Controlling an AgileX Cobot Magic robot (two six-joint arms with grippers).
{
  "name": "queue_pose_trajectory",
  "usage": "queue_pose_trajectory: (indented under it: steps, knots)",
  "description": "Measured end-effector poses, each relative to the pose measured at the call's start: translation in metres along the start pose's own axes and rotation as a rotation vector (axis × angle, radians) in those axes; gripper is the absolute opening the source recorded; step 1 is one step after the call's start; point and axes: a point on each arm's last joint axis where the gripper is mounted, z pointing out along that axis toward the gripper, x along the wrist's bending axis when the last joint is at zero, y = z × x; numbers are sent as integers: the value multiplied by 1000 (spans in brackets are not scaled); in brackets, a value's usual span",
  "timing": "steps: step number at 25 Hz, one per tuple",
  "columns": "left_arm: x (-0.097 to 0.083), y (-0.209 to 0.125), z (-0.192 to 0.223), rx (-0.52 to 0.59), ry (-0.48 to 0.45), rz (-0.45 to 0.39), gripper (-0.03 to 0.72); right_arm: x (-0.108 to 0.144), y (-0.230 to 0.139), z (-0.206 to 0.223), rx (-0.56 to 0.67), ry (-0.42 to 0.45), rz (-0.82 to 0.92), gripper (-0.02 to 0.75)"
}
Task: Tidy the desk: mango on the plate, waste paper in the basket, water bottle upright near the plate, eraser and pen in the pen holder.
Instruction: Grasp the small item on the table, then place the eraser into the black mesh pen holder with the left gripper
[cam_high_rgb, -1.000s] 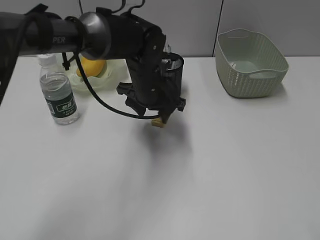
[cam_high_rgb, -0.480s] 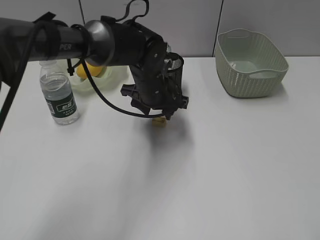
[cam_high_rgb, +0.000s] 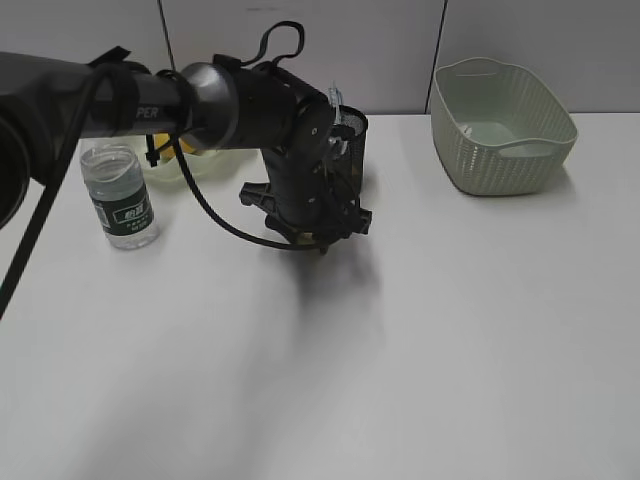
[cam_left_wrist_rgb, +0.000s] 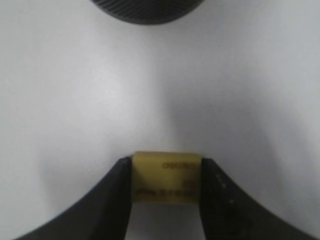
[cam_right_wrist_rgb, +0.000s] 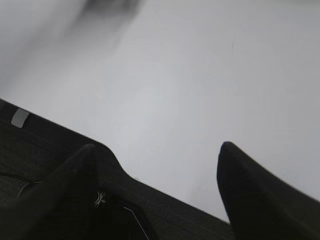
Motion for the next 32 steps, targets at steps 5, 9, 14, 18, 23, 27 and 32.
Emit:
queue_pose_trajectory:
  steps: [5, 9, 14, 18, 23, 27, 32]
  knots:
    - [0, 0, 0, 1, 4, 2, 295, 0, 0, 0, -1, 0, 0, 580]
    - [0, 0, -3, 9, 1, -5, 295, 0, 0, 0, -3, 0, 0, 580]
    - [0, 11, -34, -65, -19, -5, 295, 0, 0, 0, -3, -1, 0, 580]
    - [0, 34, -77, -238, -42, 20, 295, 0, 0, 0, -4, -1, -1, 580]
    - [-2, 63, -111, -481, -88, 54, 295, 0, 0, 0, -5, -3, -2, 580]
    - [7, 74, -111, -572, -98, 63, 295, 0, 0, 1, -2, -3, -2, 580]
    - [24, 79, -89, -555, -76, 39, 295, 0, 0, 1, -2, -3, -2, 580]
